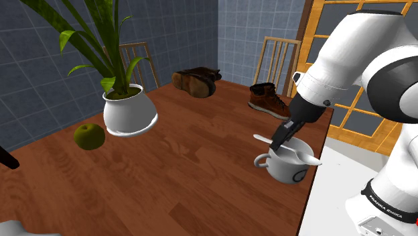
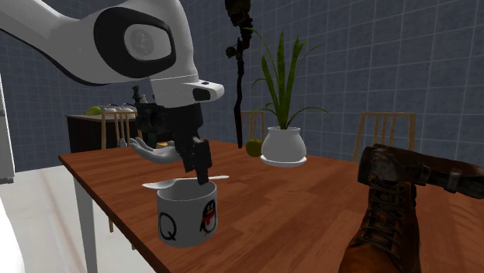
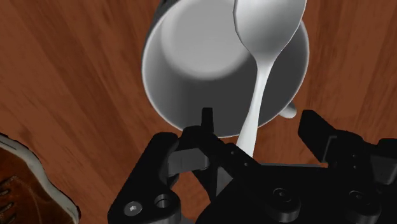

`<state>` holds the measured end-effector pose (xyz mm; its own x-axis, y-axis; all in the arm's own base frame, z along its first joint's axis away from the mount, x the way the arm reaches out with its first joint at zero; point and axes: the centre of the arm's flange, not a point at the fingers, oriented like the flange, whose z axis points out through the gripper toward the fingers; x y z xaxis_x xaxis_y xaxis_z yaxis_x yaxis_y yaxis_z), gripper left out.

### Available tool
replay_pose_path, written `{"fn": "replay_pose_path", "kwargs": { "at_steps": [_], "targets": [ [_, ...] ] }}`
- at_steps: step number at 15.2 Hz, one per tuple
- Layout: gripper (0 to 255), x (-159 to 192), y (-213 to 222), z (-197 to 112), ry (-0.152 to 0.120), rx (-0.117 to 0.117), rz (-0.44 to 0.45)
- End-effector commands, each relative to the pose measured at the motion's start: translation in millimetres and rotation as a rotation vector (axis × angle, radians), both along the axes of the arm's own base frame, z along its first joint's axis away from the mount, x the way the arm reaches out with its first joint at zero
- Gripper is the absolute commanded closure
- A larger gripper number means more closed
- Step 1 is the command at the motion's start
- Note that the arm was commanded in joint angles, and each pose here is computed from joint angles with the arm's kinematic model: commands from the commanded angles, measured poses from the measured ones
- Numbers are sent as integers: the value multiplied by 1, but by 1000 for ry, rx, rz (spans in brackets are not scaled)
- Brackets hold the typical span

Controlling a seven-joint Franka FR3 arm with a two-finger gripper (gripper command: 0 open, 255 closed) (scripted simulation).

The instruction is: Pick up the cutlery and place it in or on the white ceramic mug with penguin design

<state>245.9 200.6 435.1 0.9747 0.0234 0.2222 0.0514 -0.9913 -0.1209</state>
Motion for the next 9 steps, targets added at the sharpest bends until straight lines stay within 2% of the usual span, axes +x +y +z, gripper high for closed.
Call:
{"fn": "replay_pose_path", "kwargs": {
  "at_steps": [1, 4, 8, 9],
  "targets": [
    [0, 0, 0, 0, 0, 0, 0],
    [0, 0, 0, 0, 0, 0, 0],
    [0, -11, -6, 48, 0, 0, 0],
    [0, -11, -6, 48, 0, 0, 0]
  ]
}}
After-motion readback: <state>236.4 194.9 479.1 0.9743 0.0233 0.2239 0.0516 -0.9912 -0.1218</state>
